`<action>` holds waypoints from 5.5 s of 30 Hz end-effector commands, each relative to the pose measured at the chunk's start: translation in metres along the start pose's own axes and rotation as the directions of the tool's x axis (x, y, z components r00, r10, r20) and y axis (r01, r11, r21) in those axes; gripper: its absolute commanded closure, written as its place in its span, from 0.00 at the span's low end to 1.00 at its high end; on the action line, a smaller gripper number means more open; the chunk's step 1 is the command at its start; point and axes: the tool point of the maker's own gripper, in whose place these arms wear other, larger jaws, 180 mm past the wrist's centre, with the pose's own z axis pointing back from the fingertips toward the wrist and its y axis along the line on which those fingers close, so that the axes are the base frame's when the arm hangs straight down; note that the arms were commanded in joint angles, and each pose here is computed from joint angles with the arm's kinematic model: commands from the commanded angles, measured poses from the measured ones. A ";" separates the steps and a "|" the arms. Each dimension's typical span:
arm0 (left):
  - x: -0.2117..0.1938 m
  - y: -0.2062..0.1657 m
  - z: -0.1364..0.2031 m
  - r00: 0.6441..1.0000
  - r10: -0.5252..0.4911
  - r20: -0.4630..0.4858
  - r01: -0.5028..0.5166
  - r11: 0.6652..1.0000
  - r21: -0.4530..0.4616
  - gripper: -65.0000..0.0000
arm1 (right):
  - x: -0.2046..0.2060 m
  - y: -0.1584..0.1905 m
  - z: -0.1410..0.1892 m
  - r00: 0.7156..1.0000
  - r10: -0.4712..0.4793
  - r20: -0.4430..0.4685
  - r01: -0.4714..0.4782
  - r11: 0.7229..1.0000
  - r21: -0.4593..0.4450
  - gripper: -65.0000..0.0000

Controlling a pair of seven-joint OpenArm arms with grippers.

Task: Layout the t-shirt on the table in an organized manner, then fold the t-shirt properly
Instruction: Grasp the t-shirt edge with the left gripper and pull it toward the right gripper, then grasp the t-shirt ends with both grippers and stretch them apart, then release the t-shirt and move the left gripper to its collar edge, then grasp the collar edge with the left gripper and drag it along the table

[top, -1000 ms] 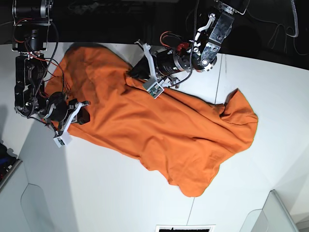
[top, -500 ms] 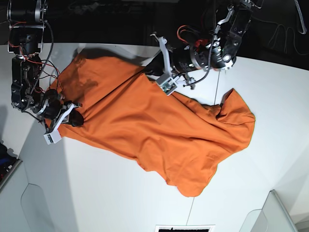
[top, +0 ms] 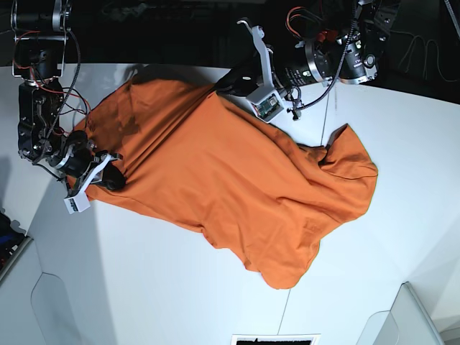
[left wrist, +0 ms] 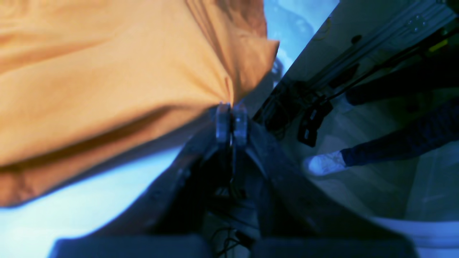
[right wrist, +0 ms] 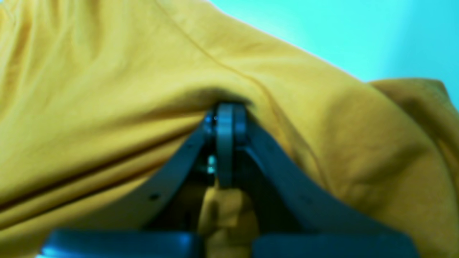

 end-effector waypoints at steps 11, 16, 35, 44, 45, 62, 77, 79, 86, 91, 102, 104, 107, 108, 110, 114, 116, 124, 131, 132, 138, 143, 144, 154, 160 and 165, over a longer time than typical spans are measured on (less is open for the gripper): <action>0.046 0.033 -0.024 0.992 -0.034 0.125 0.030 0.999 0.032 0.94 | 0.032 -0.011 0.015 0.997 0.064 0.040 -0.061 0.996 -0.071 1.00; 0.046 0.055 -0.033 0.994 -0.024 0.106 0.019 0.999 0.049 0.94 | 0.061 -0.034 0.035 0.992 0.043 0.120 -0.026 0.990 -0.138 1.00; 0.026 0.051 -0.033 0.994 0.072 0.078 -0.071 0.997 -0.012 0.57 | 0.014 -0.082 0.103 0.984 -0.141 0.105 0.160 0.967 -0.197 0.54; 0.009 0.092 0.019 0.982 0.134 0.133 -0.156 0.972 0.174 0.57 | -0.012 -0.083 0.107 0.982 -0.173 0.074 0.184 0.962 -0.200 0.54; 0.013 0.102 0.027 0.978 0.131 0.160 -0.162 0.966 0.204 0.57 | -0.013 -0.083 0.106 0.981 -0.178 0.079 0.191 0.961 -0.198 0.54; -0.051 0.230 0.038 0.927 0.328 0.183 -0.375 0.832 0.408 0.57 | -0.018 -0.051 0.072 0.985 -0.161 0.062 0.169 0.976 -0.140 0.79; -0.064 0.295 0.101 0.964 0.256 0.067 -0.247 0.780 0.575 0.57 | 0.070 -0.080 0.102 0.977 -0.053 0.204 0.092 0.978 -0.186 1.00; -0.064 0.298 0.107 0.967 0.248 0.063 -0.237 0.776 0.584 0.57 | 0.087 -0.084 0.108 0.974 -0.031 0.225 0.077 0.977 -0.198 1.00; -0.052 0.305 0.110 0.975 0.212 0.072 -0.213 0.773 0.597 0.57 | 0.111 -0.088 0.117 0.966 -0.008 0.258 0.064 0.975 -0.211 0.61; -0.054 0.304 0.110 0.972 0.229 0.058 -0.218 0.774 0.594 0.57 | 0.115 -0.084 0.117 0.960 -0.025 0.280 0.079 0.980 -0.182 0.50; 0.013 0.239 0.100 0.986 0.123 0.114 -0.160 0.894 0.418 0.57 | 0.111 -0.079 0.121 0.960 -0.088 0.265 0.126 0.984 -0.128 0.50; 0.020 0.218 0.098 0.989 0.094 0.112 -0.131 0.913 0.386 0.57 | 0.118 -0.083 0.131 0.946 -0.105 0.305 0.148 0.981 -0.122 0.50; 0.031 0.180 0.094 0.990 0.039 0.133 -0.082 0.938 0.336 0.57 | 0.125 -0.094 0.148 0.931 -0.106 0.351 0.166 0.975 -0.147 0.50; 0.035 0.166 0.092 0.990 0.021 0.142 -0.066 0.945 0.321 0.57 | 0.125 -0.096 0.151 0.931 -0.101 0.351 0.164 0.974 -0.155 0.50; 0.043 0.139 0.087 0.984 -0.001 0.177 -0.051 0.957 0.285 0.57 | 0.124 -0.099 0.154 0.934 -0.094 0.345 0.160 0.973 -0.167 0.50; 0.053 0.085 0.056 0.968 0.031 0.250 -0.075 0.983 0.166 0.57 | 0.118 -0.104 0.153 0.945 -0.082 0.317 0.151 0.968 -0.198 0.50; 0.052 0.063 0.027 0.970 0.050 0.239 -0.078 0.991 0.112 0.57 | 0.111 -0.108 0.150 0.954 -0.082 0.290 0.149 0.964 -0.218 0.50; 0.032 -0.030 -0.063 0.994 -0.046 0.095 0.055 0.994 -0.090 0.57 | 0.097 -0.107 0.136 0.967 -0.099 0.236 0.150 0.966 -0.211 0.50; 0.005 -0.041 -0.107 0.957 -0.290 -0.022 0.290 0.957 0.026 0.57 | 0.098 -0.107 0.136 0.966 -0.098 0.240 0.150 0.966 -0.211 0.50; 0.005 -0.032 -0.113 0.951 -0.308 -0.039 0.310 0.948 0.068 0.57 | 0.098 -0.107 0.136 0.965 -0.097 0.242 0.150 0.966 -0.211 0.50; 0.001 0.010 -0.138 0.900 -0.409 -0.150 0.429 0.893 0.138 0.57 | 0.100 -0.107 0.137 0.963 -0.095 0.251 0.150 0.966 -0.211 0.50; -0.012 0.005 -0.147 0.870 -0.455 -0.191 0.477 0.875 0.088 0.57 | 0.100 -0.107 0.137 0.963 -0.094 0.251 0.150 0.966 -0.211 0.50; -0.013 0.003 -0.148 0.864 -0.464 -0.195 0.486 0.870 0.083 0.57 | 0.100 -0.107 0.137 0.963 -0.095 0.252 0.150 0.966 -0.211 0.50; -0.019 0.000 -0.150 0.845 -0.490 -0.212 0.514 0.855 0.072 1.00 | 0.103 -0.100 0.130 0.958 -0.099 0.270 0.152 0.971 -0.184 0.51; -0.018 -0.028 -0.140 0.852 -0.494 -0.175 0.506 0.862 0.027 1.00 | 0.108 -0.078 0.101 0.969 0.003 0.246 0.043 0.982 -0.182 0.51; -0.018 -0.056 -0.130 0.868 -0.477 -0.141 0.478 0.878 -0.025 1.00 | 0.113 -0.053 0.073 0.978 0.062 0.199 -0.030 0.986 -0.164 0.51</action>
